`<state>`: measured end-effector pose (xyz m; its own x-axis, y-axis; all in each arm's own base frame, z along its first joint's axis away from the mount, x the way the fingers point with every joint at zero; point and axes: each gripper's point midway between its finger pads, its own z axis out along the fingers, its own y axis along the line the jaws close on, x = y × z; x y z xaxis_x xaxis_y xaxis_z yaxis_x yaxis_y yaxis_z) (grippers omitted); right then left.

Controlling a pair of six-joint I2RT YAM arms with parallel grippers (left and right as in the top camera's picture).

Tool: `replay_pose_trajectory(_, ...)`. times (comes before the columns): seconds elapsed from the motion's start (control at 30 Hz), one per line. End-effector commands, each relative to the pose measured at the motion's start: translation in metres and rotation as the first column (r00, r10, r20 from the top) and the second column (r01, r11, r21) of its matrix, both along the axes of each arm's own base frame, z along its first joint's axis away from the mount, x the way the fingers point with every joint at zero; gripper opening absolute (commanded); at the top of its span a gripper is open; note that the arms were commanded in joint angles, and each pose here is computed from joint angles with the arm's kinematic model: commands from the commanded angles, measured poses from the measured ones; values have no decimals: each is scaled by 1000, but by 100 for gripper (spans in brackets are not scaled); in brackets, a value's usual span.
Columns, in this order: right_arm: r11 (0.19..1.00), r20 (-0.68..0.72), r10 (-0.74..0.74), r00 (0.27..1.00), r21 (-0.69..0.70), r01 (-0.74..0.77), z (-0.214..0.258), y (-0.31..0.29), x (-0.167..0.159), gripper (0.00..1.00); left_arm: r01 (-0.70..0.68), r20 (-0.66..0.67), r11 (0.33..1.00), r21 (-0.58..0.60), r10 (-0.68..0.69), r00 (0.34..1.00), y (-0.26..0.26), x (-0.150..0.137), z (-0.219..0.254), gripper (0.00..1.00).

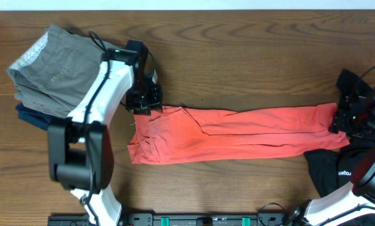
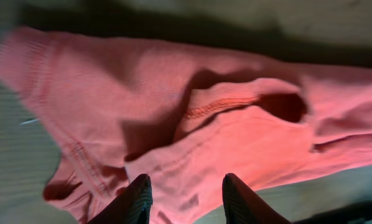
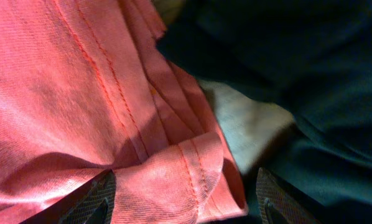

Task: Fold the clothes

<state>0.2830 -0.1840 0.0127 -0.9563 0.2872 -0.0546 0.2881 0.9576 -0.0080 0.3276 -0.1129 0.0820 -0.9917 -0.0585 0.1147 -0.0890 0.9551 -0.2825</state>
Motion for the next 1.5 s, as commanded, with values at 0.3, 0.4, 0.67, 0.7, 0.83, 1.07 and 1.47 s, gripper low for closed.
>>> replay_pose_trajectory(0.3,987,-27,72,997,147,-67,-40,19,0,68,-11,61,1000,-2,11,998,3,-1,23,40)
replay_pose_trajectory(0.4,982,-6,88,996,166,-86,-38,23,2,41,-11,61,1000,-2,11,998,3,-1,23,40)
replay_pose_trajectory(0.67,989,58,87,995,114,-93,-11,11,19,2,-35,64,999,4,35,997,12,1,23,40)
replay_pose_trajectory(0.7,991,75,79,994,102,-86,-3,8,23,1,-43,64,999,4,43,997,14,2,24,40)
replay_pose_trajectory(0.83,997,126,22,992,71,-31,33,2,41,1,-74,62,997,4,74,995,24,4,24,40)
replay_pose_trajectory(1.07,991,114,111,987,62,-119,68,40,50,1,-84,58,996,5,84,995,28,4,24,40)
replay_pose_trajectory(1.47,948,-56,317,947,-16,-318,82,149,39,1,-84,44,996,8,83,996,28,1,24,40)
